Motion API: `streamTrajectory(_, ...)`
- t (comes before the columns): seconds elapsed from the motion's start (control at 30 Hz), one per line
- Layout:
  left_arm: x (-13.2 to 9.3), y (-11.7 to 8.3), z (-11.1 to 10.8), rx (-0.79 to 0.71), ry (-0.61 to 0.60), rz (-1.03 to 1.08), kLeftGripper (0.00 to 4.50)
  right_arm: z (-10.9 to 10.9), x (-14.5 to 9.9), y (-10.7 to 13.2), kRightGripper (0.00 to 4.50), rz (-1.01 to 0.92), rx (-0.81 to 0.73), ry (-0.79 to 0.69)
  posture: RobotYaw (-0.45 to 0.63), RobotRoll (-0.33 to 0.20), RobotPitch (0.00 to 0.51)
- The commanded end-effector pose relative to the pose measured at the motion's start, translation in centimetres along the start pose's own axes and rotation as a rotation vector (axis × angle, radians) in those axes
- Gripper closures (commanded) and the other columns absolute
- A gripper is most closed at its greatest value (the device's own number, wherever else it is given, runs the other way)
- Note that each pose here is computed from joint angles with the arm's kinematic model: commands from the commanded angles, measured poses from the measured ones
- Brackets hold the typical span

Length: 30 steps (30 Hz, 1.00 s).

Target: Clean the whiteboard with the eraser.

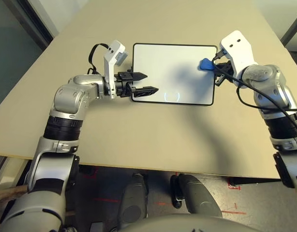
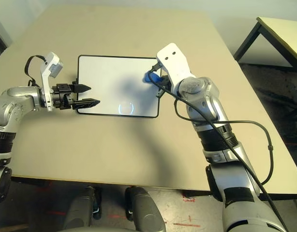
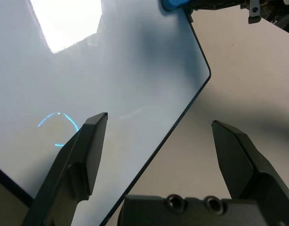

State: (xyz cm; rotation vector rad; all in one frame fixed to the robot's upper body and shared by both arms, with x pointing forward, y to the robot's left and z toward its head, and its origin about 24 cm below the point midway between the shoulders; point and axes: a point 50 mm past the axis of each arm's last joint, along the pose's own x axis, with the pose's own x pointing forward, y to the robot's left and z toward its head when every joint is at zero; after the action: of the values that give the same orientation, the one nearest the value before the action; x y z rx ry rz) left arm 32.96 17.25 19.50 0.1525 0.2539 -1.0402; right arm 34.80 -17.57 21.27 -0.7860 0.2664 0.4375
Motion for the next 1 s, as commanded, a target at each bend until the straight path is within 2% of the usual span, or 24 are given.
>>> streamTrajectory(0.03,0.2,0.1,0.3,0.021,-0.020,0.018,0.00,2.9,-1.1,-0.7,4.05,-0.032,0.100,-0.130,-0.13,0.000,0.129)
streamTrajectory(0.13,-0.3,0.9,1.8,0.089,-0.147,0.136,0.00,5.5,-3.0,-2.9,4.06,-0.168,0.245,-0.268,-0.11,0.000,0.122)
streamTrajectory(0.2,-0.8,1.6,3.1,0.154,-0.267,0.249,0.00,5.4,-4.1,-3.9,4.06,-0.267,0.332,-0.298,-0.10,0.000,0.122)
streamTrajectory(0.33,-2.6,2.5,4.1,0.226,-0.421,0.428,0.00,2.9,-4.7,-3.9,4.06,-0.355,0.498,-0.241,-0.09,0.000,0.124)
streamTrajectory(0.47,-6.3,4.2,4.4,0.248,-0.587,0.704,0.00,-1.8,-4.6,-2.3,4.06,-0.397,0.634,-0.057,-0.07,0.000,0.126)
streamTrajectory(0.57,-8.7,5.1,2.6,0.262,-0.588,0.869,0.00,-5.6,-4.4,-1.1,4.06,-0.420,0.712,0.103,-0.06,0.000,0.129)
streamTrajectory(0.7,-9.8,5.8,-0.3,0.217,-0.543,0.963,0.00,-8.9,-4.2,0.0,4.06,-0.426,0.773,0.238,-0.05,0.000,0.131)
streamTrajectory(0.87,-9.6,5.9,-2.4,0.175,-0.502,0.982,0.00,-10.5,-3.5,1.5,4.06,-0.380,0.824,0.318,-0.04,0.000,0.131)
streamTrajectory(1.0,-9.4,5.9,-3.1,0.144,-0.498,0.991,0.00,-10.7,-2.8,2.8,4.06,-0.329,0.858,0.350,-0.03,0.000,0.129)
